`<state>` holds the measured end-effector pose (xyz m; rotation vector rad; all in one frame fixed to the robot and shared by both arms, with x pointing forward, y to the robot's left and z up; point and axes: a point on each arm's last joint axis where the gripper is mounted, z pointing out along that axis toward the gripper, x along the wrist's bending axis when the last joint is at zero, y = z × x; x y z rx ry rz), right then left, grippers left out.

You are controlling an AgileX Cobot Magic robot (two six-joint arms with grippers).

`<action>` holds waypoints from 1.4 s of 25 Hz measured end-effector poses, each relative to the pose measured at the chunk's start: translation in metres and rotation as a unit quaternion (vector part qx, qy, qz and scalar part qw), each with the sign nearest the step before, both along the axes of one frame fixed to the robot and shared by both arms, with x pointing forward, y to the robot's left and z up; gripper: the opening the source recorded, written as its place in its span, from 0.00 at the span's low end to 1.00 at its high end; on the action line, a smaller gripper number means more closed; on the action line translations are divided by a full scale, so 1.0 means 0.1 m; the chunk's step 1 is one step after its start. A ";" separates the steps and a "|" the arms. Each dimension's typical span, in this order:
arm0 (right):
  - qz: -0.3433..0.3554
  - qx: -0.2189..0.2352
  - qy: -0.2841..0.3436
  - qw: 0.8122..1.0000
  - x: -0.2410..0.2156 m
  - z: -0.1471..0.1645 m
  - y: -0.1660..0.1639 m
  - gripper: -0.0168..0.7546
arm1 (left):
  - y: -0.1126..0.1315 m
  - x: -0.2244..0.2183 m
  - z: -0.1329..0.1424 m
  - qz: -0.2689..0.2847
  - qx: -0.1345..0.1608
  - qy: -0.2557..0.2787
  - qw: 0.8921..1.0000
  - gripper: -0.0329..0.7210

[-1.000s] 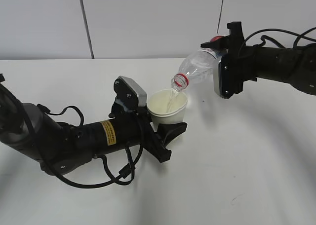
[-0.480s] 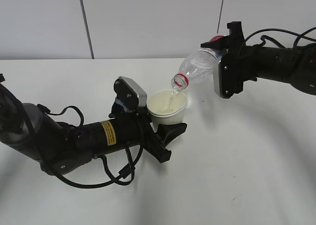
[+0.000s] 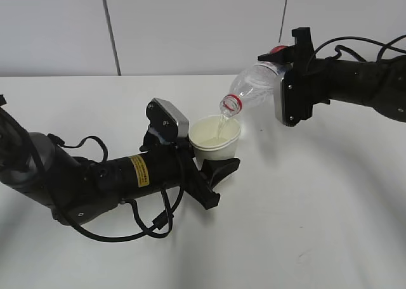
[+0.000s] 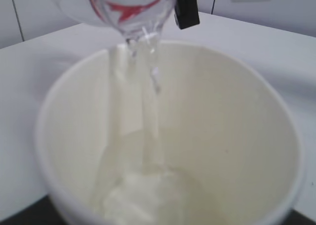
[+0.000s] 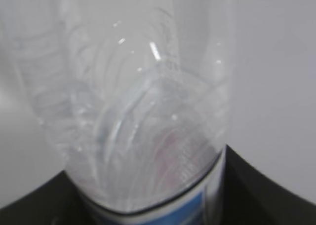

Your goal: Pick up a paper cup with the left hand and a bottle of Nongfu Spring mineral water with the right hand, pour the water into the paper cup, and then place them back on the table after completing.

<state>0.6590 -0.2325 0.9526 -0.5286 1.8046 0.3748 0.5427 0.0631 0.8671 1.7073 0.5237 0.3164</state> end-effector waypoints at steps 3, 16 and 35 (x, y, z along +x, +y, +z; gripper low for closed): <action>0.000 0.000 0.000 1.000 0.00 0.00 0.00 0.56 | 0.00 0.00 0.00 0.000 0.000 0.000 1.000 0.56; -0.004 0.020 0.008 1.000 0.00 0.01 0.00 0.56 | 0.00 0.00 0.00 0.000 0.000 0.000 1.000 0.56; -0.071 0.212 0.132 0.966 -0.03 -0.02 0.01 0.56 | 0.02 0.04 0.01 0.026 -0.008 0.006 1.000 0.56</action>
